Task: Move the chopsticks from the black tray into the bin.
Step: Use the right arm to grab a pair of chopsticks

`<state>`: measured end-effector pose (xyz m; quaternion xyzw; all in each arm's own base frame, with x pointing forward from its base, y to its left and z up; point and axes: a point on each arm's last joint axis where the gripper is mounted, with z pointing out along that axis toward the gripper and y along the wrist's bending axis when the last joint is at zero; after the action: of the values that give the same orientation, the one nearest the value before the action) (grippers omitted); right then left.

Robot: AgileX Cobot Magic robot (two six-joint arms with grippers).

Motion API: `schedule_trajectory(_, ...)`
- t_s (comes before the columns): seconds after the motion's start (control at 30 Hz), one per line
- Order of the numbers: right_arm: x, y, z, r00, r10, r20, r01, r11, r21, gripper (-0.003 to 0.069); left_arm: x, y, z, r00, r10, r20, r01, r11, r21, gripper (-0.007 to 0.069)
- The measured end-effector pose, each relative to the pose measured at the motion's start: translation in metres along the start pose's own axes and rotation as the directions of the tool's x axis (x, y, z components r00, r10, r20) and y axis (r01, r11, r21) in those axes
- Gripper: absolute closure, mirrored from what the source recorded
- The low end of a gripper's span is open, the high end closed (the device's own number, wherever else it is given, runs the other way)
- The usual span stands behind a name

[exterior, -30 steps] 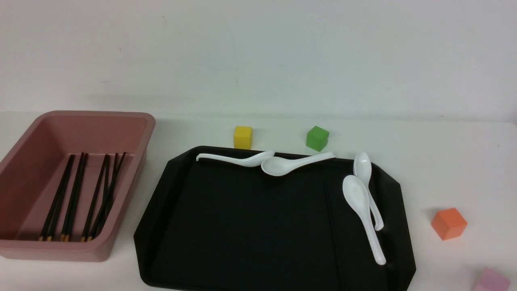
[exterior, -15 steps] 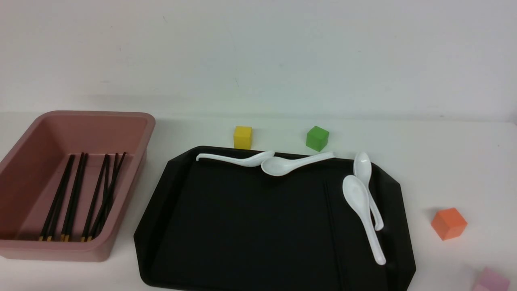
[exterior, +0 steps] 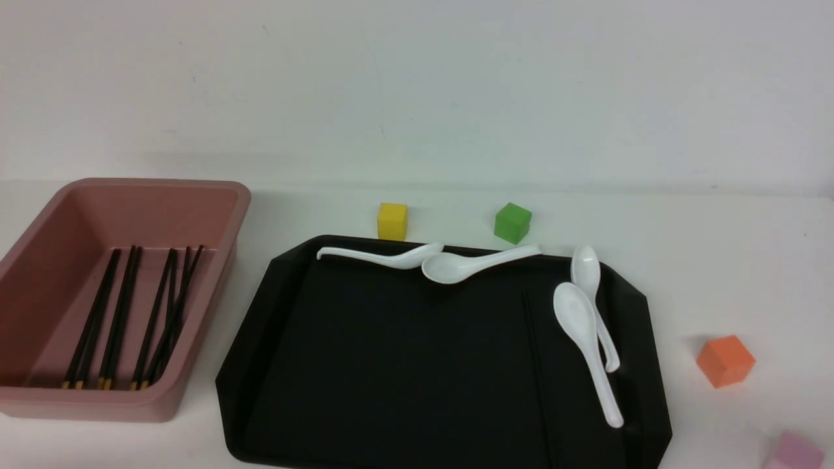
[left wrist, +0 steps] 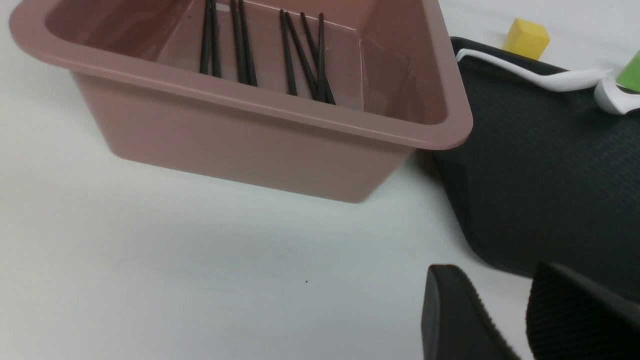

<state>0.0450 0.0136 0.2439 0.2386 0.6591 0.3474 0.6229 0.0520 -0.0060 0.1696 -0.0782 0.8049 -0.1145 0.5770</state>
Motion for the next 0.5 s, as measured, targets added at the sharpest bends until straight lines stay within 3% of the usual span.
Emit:
schedule_trajectory(0.13, -0.033, 0.039, -0.002, 0.972, -0.233, 0.040, 0.234, 0.972, -0.028, 0.0578, 0.000, 0.000, 0.000, 1.000, 0.000, 0.000, 0.000, 1.000, 0.000, 0.0387)
schedule_trajectory(0.27, -0.049, 0.061, 0.016, 0.908, -0.384, -0.168, 0.393, 0.919, 0.019, 0.0668, 0.000, 0.000, 0.000, 1.000, 0.000, 0.000, 0.000, 1.000, 0.000, 0.0387)
schedule_trajectory(0.33, -0.046, 0.059, 0.033, 0.842, -0.382, -0.380, 0.435, 0.898, 0.061, 0.0669, 0.000, 0.000, 0.000, 1.000, 0.000, 0.000, 0.000, 1.000, 0.000, 0.0387)
schedule_trajectory(0.37, -0.046, 0.058, 0.035, 0.834, -0.379, -0.400, 0.438, 0.897, 0.065, 0.0669, 0.000, 0.000, 0.000, 1.000, 0.000, 0.000, 0.000, 1.000, 0.000, 0.0387)
schedule_trajectory(0.4, -0.040, 0.051, 0.050, 0.758, -0.318, -0.569, 0.448, 0.888, 0.102, 0.0669, 0.000, 0.000, 0.000, 1.000, 0.000, 0.000, 0.000, 1.000, 0.000, 0.0387)
schedule_trajectory(0.5, -0.026, 0.037, 0.069, 0.623, -0.186, -0.759, 0.448, 0.881, 0.152, 0.0667, 0.000, 0.000, 0.000, 1.000, 0.000, 0.000, 0.000, 1.000, 0.000, 0.0387)
